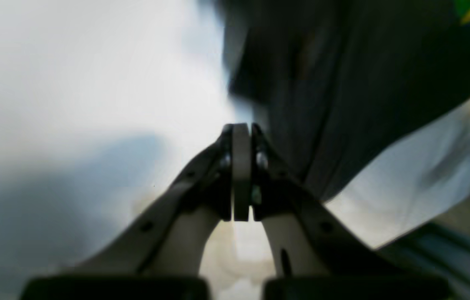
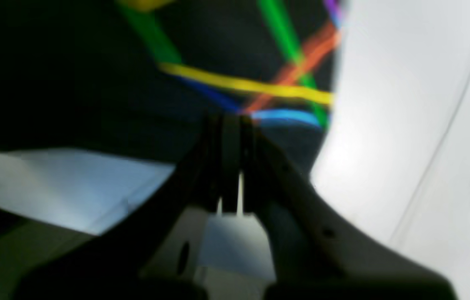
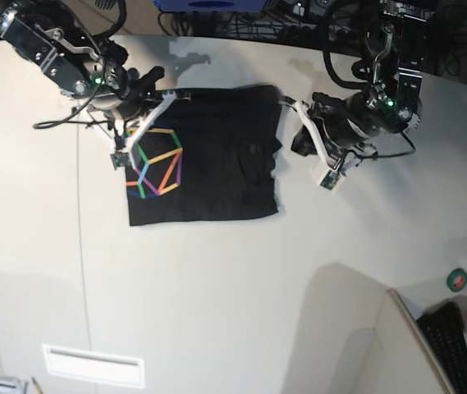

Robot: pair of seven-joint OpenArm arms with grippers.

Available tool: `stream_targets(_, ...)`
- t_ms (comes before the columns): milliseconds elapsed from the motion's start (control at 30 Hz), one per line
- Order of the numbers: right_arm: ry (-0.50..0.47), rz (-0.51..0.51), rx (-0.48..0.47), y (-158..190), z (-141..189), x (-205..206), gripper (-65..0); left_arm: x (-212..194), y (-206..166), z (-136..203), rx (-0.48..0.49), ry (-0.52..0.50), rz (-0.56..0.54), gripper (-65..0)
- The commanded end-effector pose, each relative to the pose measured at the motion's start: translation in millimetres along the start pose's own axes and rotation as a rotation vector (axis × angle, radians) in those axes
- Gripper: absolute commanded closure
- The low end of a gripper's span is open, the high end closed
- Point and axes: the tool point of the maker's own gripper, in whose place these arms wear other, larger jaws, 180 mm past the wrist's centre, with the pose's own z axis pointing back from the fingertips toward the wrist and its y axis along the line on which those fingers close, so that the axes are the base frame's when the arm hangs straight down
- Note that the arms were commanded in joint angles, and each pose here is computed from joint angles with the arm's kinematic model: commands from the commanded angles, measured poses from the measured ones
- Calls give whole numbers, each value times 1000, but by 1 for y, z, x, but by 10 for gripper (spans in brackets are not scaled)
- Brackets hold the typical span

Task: Layout the t-shirt on the table in an organized manner, then fold the t-shirt properly
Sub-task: 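Grasp the opposite shirt edge with the left gripper and pull it taut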

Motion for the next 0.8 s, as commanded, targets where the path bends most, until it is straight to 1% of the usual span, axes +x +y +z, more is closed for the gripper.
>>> stream_targets(0,-59,8,12,2,7,18,0,9,16,12,50,-31,8,0)
stream_targets(33,-64,12,15,2,9,19,0,14,25,17,78,-47,38,0)
stream_targets(100,-76,14,18,2,11,23,0,21,48,31,133,-77,136,0)
stream_targets(167,-76,16,11,-1,9,24,0,28,60,41,132,-98,224,0)
stream_targets(233,-67,15,-3,-5,6,21,0,32,52,42,66,-97,266,0)
stream_targets(333,-47,15,-25,-12,1,15,0,38,37,39,-31,-140,324,0)
stream_targets(400,-47,5,-41,-18,-1,16,0,32,32,29,-95,-137,393,-204)
stream_targets(467,-52,-21,-63,-28,-1,19,0,21,26,13,-152,-121,484,-367)
stream_targets(500,-53,-32,-73,-32,0,19,0,18,25,6,-169,-129,523,-425)
stream_targets(533,-57,-45,-86,-38,1,20,0,15,26,-1,-173,-137,558,-459)
stream_targets(567,-64,-54,-94,-43,1,23,0,11,27,-6,-172,-145,585,-474)
stream_targets(633,-64,-75,-110,-50,3,22,0,7,21,-20,-189,-153,612,-472)
stream_targets(767,-60,-83,-124,-57,3,20,0,14,-6,-39,-245,-182,591,-472)
